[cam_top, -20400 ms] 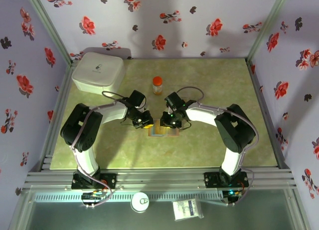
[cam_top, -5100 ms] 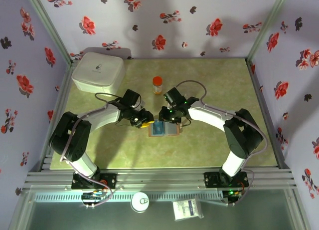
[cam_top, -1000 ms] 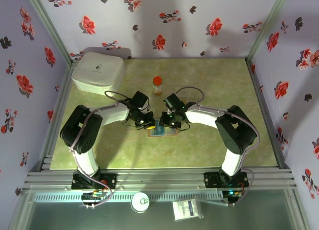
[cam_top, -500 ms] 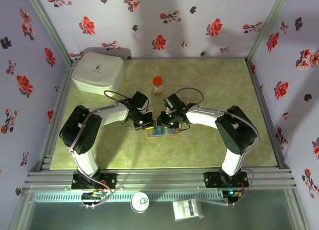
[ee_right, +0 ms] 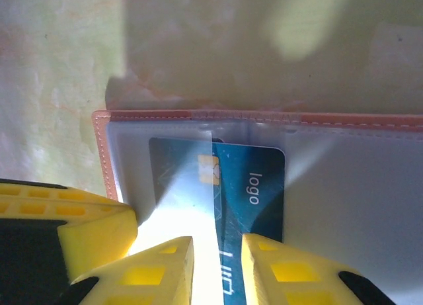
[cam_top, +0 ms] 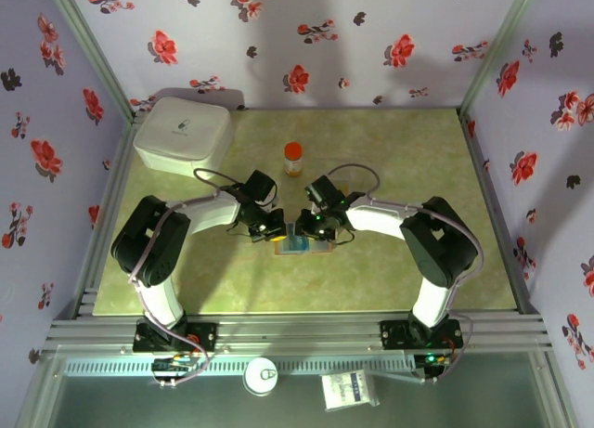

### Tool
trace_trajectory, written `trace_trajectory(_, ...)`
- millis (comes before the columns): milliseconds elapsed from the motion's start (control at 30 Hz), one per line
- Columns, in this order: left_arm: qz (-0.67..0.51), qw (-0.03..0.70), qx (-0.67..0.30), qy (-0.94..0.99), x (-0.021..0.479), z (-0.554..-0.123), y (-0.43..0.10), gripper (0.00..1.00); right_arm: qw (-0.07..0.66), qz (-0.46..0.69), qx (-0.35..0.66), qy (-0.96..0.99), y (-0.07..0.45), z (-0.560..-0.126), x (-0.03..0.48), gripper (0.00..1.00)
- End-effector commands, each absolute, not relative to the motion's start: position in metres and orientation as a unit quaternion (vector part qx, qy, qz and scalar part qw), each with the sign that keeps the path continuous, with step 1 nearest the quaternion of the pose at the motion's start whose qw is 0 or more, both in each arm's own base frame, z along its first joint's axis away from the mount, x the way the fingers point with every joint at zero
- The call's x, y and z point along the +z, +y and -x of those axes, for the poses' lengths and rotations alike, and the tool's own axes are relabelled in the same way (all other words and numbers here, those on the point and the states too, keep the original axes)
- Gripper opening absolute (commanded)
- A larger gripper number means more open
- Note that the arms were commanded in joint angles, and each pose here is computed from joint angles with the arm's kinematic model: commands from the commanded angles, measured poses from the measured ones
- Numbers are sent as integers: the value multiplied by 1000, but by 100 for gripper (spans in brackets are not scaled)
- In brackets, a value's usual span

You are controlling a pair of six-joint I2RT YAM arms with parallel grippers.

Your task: Take the credit cards out of the card holder

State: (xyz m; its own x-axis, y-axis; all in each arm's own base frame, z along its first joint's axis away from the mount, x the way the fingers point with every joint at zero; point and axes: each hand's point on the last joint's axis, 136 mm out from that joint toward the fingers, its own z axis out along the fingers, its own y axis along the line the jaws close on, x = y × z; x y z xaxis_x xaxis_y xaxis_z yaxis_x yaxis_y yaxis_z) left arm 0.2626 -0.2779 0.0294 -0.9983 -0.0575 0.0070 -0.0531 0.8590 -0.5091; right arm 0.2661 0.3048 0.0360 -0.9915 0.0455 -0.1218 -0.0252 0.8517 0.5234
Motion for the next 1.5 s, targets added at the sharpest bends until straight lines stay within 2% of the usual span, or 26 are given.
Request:
trace_trajectory(0, 24, 7, -258, 966, 33, -262, -272, 0, 82, 4, 268, 960, 301, -267, 50, 26)
trace_trajectory(233, 18, 12, -283, 959, 47, -266, -282, 0, 84, -3, 258, 962, 294, -266, 51, 26)
trace_trajectory(567, 17, -7, -284, 959, 34, -263, -289, 0, 67, -12, 245, 967, 290, -262, 38, 28)
trace_trajectory(1133, 18, 0, -268, 963, 36, -261, -280, 0, 40, -14, 283, 958, 309, -261, 28, 27)
trace_trajectory(1467, 17, 2, -266, 964, 36, -262, -280, 0, 56, -13, 299, 953, 311, -264, 41, 26)
